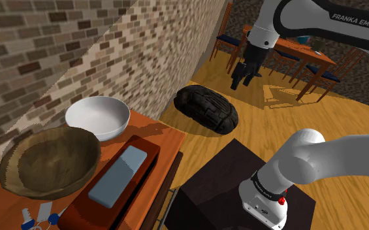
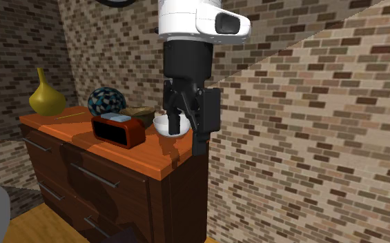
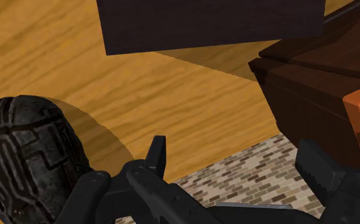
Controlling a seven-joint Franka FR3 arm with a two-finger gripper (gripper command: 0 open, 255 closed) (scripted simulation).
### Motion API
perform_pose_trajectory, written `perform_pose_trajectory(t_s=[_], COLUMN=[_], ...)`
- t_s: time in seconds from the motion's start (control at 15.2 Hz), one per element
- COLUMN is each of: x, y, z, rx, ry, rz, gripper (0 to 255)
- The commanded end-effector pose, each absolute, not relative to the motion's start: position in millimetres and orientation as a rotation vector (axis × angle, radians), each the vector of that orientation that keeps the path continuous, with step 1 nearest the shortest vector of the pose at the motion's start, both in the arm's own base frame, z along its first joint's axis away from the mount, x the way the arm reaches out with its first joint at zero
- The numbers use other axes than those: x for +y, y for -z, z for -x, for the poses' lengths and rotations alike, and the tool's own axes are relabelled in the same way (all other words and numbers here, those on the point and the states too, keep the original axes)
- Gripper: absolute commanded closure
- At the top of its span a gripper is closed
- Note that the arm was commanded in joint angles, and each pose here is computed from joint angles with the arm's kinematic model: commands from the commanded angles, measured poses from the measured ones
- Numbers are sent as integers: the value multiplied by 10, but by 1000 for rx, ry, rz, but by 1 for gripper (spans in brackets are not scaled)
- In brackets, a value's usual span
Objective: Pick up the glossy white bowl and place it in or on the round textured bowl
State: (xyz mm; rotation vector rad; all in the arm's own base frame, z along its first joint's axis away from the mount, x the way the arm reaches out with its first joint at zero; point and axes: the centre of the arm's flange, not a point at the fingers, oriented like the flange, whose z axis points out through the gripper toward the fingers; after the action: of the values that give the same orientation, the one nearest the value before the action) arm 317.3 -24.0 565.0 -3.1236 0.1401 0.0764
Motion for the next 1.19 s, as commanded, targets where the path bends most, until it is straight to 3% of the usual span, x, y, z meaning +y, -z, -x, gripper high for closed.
perform_pose_trajectory(t_s=[0.0, 1.12], x=[-240, 1478], y=[-5650, -5029], z=[-3173, -4175], rx=[140, 107], ry=[-76, 1], rz=[3124, 3029], gripper=[0, 0])
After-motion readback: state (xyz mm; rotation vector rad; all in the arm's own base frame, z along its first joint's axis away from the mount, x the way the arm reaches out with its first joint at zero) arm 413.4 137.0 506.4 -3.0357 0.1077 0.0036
